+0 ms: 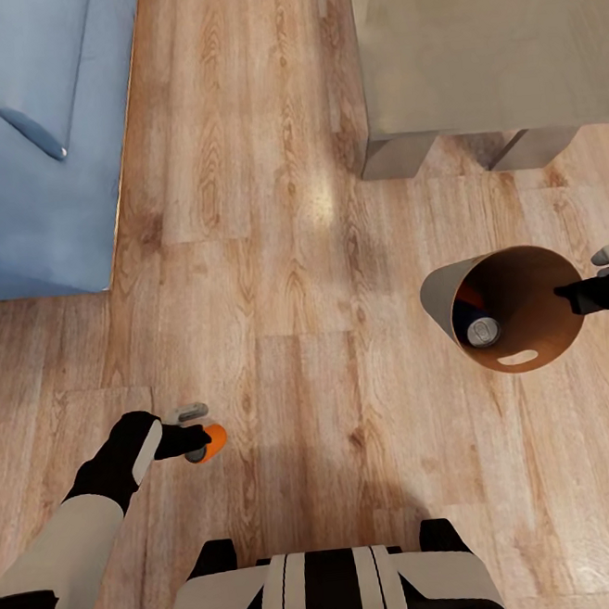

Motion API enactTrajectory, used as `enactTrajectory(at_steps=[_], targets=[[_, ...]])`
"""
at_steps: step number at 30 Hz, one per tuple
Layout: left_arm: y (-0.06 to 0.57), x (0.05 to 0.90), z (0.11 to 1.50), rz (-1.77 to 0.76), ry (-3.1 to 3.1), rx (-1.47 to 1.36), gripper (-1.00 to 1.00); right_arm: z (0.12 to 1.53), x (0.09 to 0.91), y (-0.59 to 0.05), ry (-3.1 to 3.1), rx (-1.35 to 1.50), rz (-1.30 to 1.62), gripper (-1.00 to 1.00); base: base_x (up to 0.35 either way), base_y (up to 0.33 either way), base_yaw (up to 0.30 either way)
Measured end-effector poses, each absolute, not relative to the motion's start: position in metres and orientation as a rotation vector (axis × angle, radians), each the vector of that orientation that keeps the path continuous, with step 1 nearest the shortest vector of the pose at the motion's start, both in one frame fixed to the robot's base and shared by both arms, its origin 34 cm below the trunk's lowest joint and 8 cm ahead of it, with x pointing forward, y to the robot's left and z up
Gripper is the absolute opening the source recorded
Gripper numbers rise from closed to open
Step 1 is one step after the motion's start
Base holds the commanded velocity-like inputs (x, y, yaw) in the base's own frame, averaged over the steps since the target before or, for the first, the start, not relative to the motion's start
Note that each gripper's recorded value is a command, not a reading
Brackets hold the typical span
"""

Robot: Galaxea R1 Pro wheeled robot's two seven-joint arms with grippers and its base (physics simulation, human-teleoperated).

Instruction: Put the three can of soda from the living room inside the tash can in the kitchen.

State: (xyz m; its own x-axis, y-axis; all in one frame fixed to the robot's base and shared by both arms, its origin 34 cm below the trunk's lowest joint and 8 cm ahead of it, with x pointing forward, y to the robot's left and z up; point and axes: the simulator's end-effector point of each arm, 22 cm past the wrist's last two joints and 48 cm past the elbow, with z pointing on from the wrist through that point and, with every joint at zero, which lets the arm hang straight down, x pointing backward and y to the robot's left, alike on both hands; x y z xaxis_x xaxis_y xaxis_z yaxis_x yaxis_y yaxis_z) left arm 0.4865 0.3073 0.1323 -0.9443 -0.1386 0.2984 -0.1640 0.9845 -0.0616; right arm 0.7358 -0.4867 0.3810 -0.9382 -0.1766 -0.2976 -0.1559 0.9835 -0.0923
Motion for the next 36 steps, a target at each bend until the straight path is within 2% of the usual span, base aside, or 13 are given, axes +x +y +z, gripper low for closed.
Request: enactTrajectory(at_steps=[28,36], targets=[[0.306,0.5,0.187,0.127,-2.839,0.23,-1.0,0.431,0.737,-0.489,2.839,-0.242,-0.098,-1.0,0.0,0.0,0.0],[0.29,0.561,0.235,0.193,-2.888,0.203,-1.0,0.437,0.727,-0.482,2.863,-0.246,-0.077,-1.0,0.0,0.0,0.0]])
